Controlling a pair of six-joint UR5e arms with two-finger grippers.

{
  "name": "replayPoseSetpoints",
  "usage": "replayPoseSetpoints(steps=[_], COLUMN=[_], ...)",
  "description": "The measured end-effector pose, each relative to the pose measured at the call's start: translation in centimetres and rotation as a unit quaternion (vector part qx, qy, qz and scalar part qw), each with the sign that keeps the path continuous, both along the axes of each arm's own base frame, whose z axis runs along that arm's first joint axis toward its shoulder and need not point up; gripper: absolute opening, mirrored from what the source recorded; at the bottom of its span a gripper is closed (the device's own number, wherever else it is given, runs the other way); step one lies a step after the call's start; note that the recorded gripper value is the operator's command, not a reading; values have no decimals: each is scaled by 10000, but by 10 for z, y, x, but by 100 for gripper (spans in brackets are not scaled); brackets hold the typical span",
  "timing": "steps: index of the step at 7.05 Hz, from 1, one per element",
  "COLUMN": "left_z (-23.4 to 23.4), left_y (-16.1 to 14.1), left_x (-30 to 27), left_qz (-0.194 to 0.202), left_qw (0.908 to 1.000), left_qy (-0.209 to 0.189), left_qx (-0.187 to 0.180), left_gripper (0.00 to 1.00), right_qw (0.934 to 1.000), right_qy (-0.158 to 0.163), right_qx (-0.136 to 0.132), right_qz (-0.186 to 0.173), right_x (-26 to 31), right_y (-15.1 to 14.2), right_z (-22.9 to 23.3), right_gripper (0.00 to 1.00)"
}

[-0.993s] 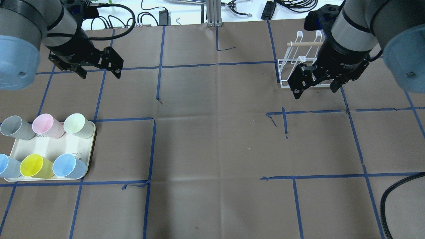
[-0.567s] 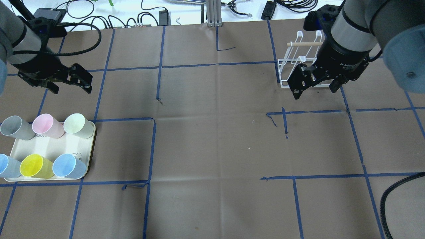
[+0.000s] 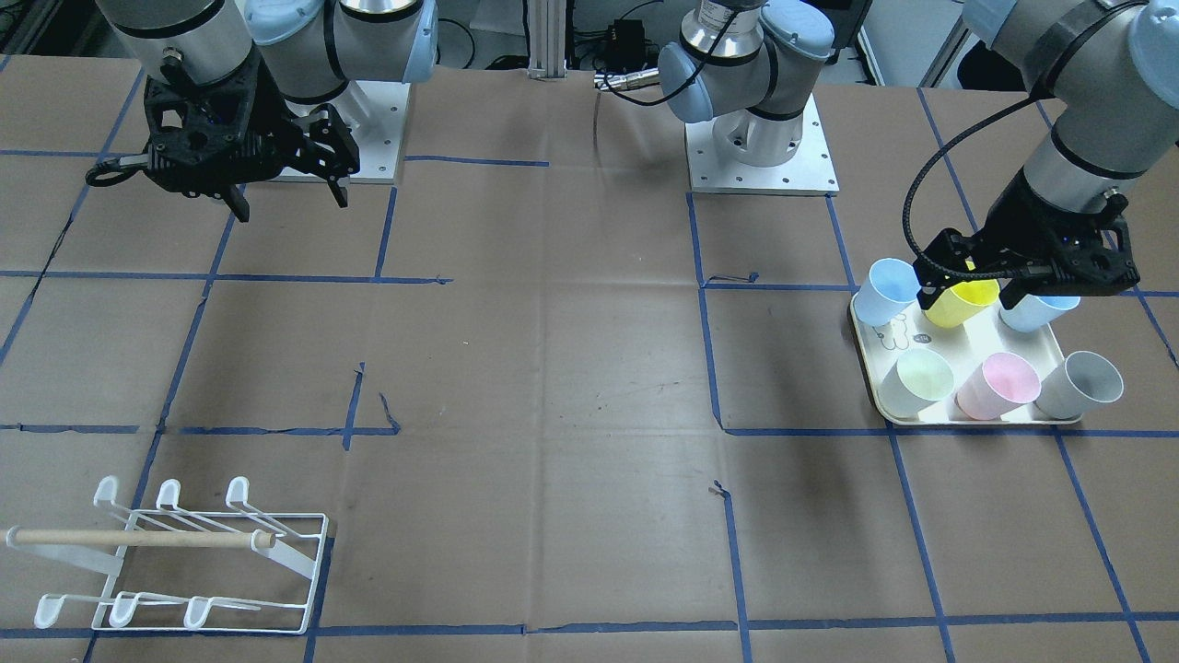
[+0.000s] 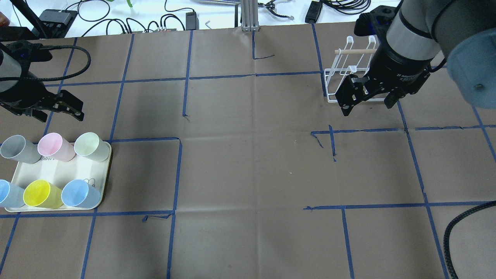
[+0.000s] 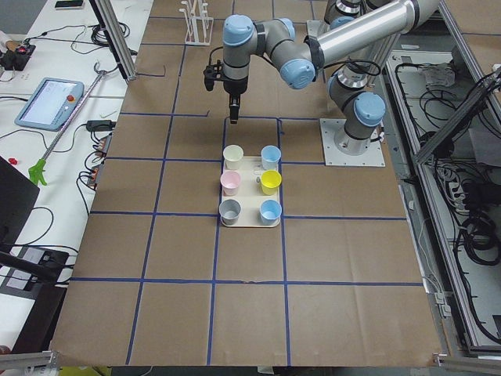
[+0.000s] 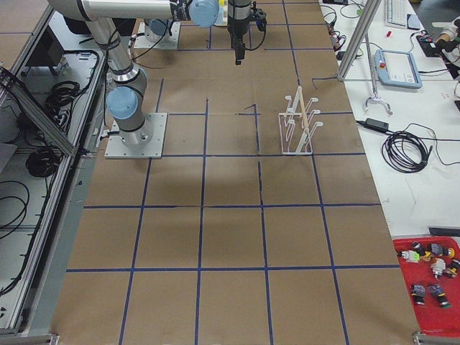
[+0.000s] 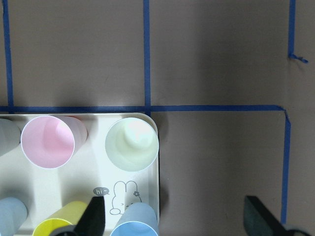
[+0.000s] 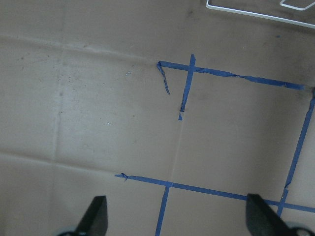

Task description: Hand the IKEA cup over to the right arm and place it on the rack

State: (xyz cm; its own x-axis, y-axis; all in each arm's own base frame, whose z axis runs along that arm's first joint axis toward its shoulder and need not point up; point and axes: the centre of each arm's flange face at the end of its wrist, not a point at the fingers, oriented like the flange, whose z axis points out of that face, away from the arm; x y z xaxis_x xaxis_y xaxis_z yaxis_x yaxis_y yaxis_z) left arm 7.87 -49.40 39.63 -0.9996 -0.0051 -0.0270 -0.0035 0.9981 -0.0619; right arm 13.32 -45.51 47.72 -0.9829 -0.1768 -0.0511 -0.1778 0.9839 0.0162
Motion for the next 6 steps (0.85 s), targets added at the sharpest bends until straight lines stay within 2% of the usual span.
replayPoseSetpoints(steps=[3,6], left_z=[-70,-134], left_y=[-14,-24], left_x=[10,15], left_qz=[22,17], left_qw=[10000,9995], left_qy=[16,113], left_qx=[16,280], left_gripper=[99,99], right_qw=[10000,10000], right_qy=[-2,-4], right_qx=[6,10], right_qz=[0,-4], right_x=[0,0], right_y=[0,0], right_z=[0,-1], right_gripper=[100,100])
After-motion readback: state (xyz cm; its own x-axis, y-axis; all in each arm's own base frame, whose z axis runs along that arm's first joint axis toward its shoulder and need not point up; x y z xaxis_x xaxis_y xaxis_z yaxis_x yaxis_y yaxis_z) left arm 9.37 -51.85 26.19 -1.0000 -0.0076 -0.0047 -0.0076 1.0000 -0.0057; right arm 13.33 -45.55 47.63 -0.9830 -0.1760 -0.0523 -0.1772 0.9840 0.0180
